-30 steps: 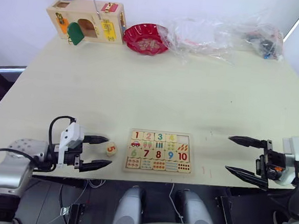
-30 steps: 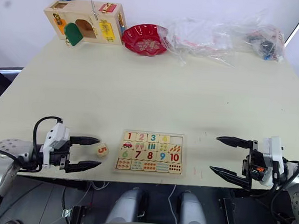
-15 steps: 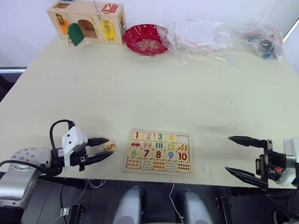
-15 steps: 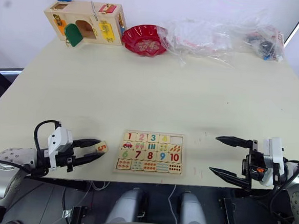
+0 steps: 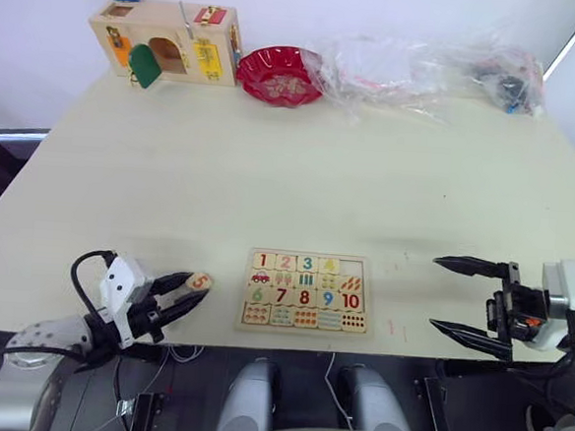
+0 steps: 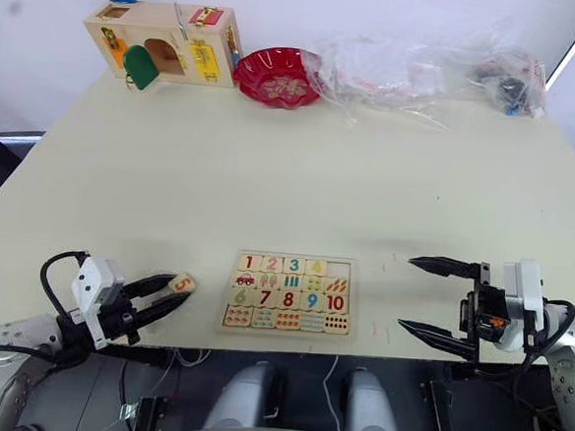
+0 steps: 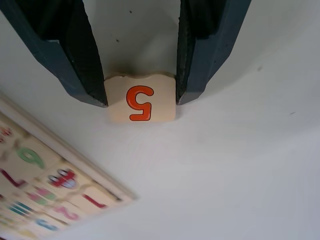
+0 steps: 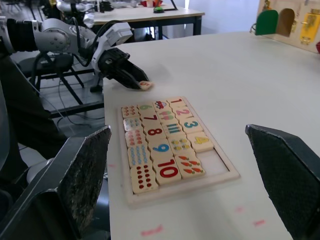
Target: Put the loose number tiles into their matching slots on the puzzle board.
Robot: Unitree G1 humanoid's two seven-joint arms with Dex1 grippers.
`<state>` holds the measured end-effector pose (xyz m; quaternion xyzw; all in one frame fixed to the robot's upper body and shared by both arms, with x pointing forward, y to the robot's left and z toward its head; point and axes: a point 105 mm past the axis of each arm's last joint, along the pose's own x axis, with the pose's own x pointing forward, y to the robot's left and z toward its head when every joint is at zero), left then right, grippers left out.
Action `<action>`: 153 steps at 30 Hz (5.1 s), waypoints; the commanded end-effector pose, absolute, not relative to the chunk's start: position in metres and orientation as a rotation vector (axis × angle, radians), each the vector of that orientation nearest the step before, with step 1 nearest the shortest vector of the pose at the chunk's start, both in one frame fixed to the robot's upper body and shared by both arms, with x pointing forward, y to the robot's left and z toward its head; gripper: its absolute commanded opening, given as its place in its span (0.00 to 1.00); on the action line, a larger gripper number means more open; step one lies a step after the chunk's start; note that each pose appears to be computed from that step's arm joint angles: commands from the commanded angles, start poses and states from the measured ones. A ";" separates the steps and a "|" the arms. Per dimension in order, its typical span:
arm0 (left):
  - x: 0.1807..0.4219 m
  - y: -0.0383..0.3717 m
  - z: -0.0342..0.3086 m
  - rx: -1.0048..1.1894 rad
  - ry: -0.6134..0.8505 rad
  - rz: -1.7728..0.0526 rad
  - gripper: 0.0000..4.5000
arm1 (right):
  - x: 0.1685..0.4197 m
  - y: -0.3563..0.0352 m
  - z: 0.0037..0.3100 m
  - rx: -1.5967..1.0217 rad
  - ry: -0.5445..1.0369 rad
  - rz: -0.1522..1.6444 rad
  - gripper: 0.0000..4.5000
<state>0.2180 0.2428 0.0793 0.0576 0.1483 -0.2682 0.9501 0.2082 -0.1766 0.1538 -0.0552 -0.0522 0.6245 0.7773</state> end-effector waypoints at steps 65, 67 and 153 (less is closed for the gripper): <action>0.256 0.294 0.109 0.538 0.507 -1.270 0.84 | 0.201 -0.166 0.166 -0.107 -0.178 1.395 1.00; 0.258 0.294 0.108 0.544 0.508 -1.271 0.84 | 0.201 -0.166 0.166 -0.107 -0.177 1.392 1.00; 0.294 0.028 0.170 0.894 0.609 -1.379 0.23 | 0.174 -0.219 0.162 -0.192 -0.058 1.129 1.00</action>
